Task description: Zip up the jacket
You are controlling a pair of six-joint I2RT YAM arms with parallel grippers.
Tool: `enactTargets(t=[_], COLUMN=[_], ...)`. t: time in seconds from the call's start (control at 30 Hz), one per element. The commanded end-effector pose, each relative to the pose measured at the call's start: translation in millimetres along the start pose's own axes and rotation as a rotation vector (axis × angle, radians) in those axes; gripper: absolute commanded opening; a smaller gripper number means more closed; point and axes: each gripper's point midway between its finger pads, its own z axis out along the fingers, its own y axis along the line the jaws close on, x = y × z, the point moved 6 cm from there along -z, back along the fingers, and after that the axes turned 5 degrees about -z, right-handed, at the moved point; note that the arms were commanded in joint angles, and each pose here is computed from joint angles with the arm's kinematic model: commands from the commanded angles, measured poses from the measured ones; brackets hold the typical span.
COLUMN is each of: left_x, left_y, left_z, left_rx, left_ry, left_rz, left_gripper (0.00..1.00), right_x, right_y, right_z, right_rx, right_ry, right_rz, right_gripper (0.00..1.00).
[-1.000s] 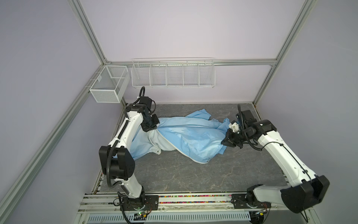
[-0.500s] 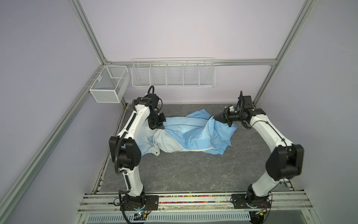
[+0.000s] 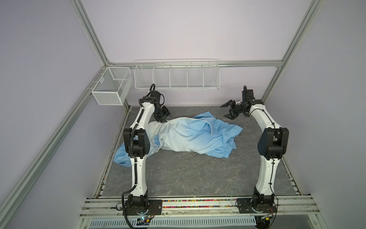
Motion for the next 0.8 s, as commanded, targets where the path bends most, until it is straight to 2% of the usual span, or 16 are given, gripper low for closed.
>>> enactTargets(t=[0.0,0.13,0.2,0.33,0.47,0.6,0.77], left_x=[8.5,29.0,42.0,72.6,100.6,120.7,139.7], left_y=[4.3,17.7,30.9,67.0,101.6,128.4,128.1], left_z=[-32.2,-65.3,-81.0,-100.4,-100.9,-94.5,-78.7], left_rx=[0.011,-0.025,-0.065,-0.145,-0.182,-0.202,-0.253], left_ry=[-0.079,-0.125,-0.149,-0.176,-0.178,-0.2,-0.222], left_rz=[0.024,0.077,0.097,0.099,0.062,0.044,0.159], left_gripper=[0.5,0.51,0.52,0.57,0.59,0.6,0.61], right_x=[38.4,80.4,110.7,155.7,183.9,183.5,169.8], right_y=[-4.8,0.8,7.3,1.6,-7.9,-20.8,-26.4], right_z=[-36.8,-40.9,-31.7,-15.6,1.1,18.0,39.4], right_rx=[0.233,0.413,0.455,0.507,0.529,0.607,0.663], right_ry=[-0.024,0.018,0.066,0.128,0.145,0.156,0.145], right_rz=[-0.258,-0.559,-0.696,-0.86,-0.939,-0.914,-0.891], right_gripper=[0.75,0.74,0.78,0.84,0.88,0.89,0.89])
